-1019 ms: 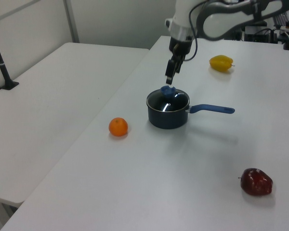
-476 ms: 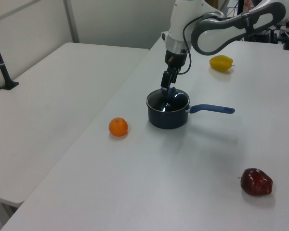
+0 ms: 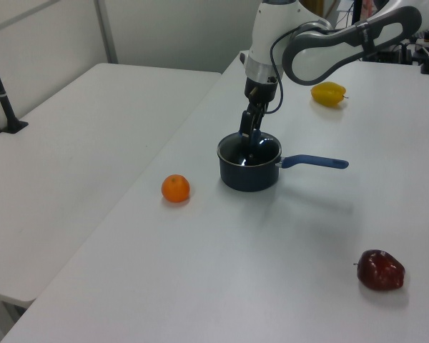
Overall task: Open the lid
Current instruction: 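Close the gripper on the blue knob of the lid, then lift the glass lid off the saucepan and carry it aside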
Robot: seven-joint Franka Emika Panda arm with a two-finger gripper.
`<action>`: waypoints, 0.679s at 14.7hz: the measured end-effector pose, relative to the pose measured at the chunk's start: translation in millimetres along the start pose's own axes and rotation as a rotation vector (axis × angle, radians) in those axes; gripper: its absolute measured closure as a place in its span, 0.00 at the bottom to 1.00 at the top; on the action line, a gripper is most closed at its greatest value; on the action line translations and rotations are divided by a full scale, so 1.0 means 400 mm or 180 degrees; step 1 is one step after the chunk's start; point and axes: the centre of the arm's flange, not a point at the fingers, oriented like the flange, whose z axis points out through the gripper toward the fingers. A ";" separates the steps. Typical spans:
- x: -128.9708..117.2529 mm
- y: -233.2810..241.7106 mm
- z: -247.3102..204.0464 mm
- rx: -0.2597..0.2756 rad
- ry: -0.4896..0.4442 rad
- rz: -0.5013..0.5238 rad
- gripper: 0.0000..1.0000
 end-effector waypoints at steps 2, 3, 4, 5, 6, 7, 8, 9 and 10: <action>0.000 -0.002 -0.001 0.0001 0.0002 0.0001 0.26; 0.000 -0.004 -0.002 0.0004 0.0004 -0.0001 0.33; 0.000 -0.004 -0.002 0.0004 0.0004 -0.0001 0.37; 0.000 -0.004 -0.002 0.0004 0.0005 0.0000 0.37; 0.000 -0.004 -0.002 0.0003 0.0005 0.0000 0.38; 0.000 -0.004 -0.002 0.0003 0.0005 0.0000 0.38; 0.000 -0.004 -0.002 0.0003 0.0005 0.0000 0.38; 0.000 -0.004 -0.003 0.0004 0.0006 0.0000 0.38; 0.001 -0.004 -0.005 0.0004 0.0009 0.0001 0.38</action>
